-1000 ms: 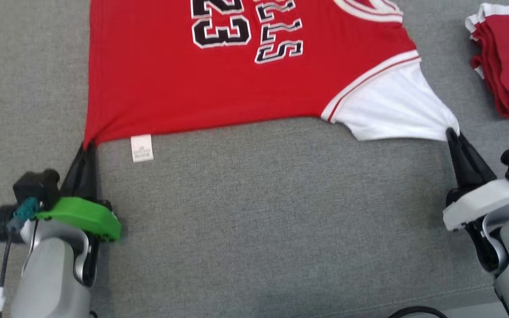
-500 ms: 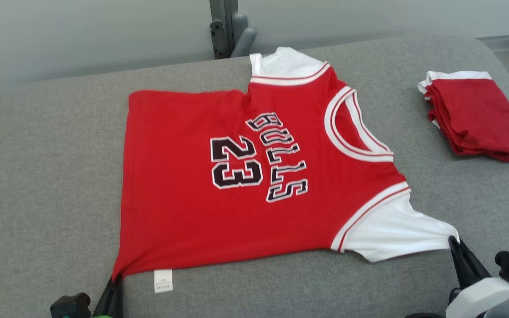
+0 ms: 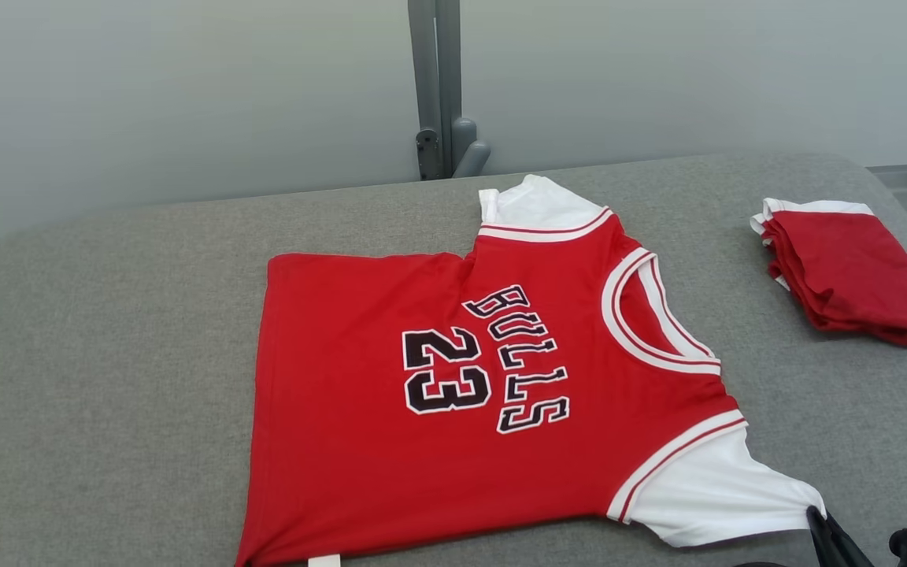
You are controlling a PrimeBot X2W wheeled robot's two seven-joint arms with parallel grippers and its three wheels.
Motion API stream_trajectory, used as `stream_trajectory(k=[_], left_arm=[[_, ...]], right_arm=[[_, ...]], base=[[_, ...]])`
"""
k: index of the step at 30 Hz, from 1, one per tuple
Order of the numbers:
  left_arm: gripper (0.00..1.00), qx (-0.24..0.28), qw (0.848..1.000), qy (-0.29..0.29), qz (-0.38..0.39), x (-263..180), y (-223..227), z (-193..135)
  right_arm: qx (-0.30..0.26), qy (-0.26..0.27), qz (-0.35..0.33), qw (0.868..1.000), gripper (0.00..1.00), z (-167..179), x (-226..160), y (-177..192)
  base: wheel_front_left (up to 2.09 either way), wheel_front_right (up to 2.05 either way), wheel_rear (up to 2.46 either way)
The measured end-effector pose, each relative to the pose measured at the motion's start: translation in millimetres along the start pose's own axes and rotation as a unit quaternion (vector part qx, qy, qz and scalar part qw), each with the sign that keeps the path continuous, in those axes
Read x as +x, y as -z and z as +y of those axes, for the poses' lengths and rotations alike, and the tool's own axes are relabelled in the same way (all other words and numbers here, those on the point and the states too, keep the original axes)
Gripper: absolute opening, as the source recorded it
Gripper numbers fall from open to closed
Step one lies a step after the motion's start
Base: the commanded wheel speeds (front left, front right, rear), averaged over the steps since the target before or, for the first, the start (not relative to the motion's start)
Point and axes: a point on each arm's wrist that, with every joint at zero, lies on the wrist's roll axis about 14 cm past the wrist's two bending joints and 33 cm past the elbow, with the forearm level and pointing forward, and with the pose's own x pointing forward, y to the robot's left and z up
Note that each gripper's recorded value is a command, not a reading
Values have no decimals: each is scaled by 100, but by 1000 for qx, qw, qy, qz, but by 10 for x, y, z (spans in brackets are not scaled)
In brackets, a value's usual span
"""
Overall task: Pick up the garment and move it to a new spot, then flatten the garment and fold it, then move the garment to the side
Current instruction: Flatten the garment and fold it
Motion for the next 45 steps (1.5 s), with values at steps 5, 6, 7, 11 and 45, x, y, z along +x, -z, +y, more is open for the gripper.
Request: stream_trajectory(k=[5, 6, 7, 11, 45], left_arm=[[0, 1, 1000, 6, -19, 28, -118, -45], [0, 2, 1000, 10, -25, 55, -165, -73], [0, 2, 999, 16, -35, 91, -235, -110], [0, -1, 997, 31, -70, 227, -506, -204], [0, 65, 993, 53, -82, 1270, -972, -286]], right_arm=[[-3, -9, -11, 1000, 0, 28, 86, -104], [-2, -13, -20, 1000, 0, 52, 133, -173], [-3, -17, -32, 999, 0, 78, 188, -262], [0, -27, -80, 996, 0, 153, 407, -618], [-81, -67, -69, 992, 0, 541, 1985, -916]], base=[[0, 0, 0], [0, 0, 0], [0, 0, 0], [0, 0, 0], [0, 0, 0]])
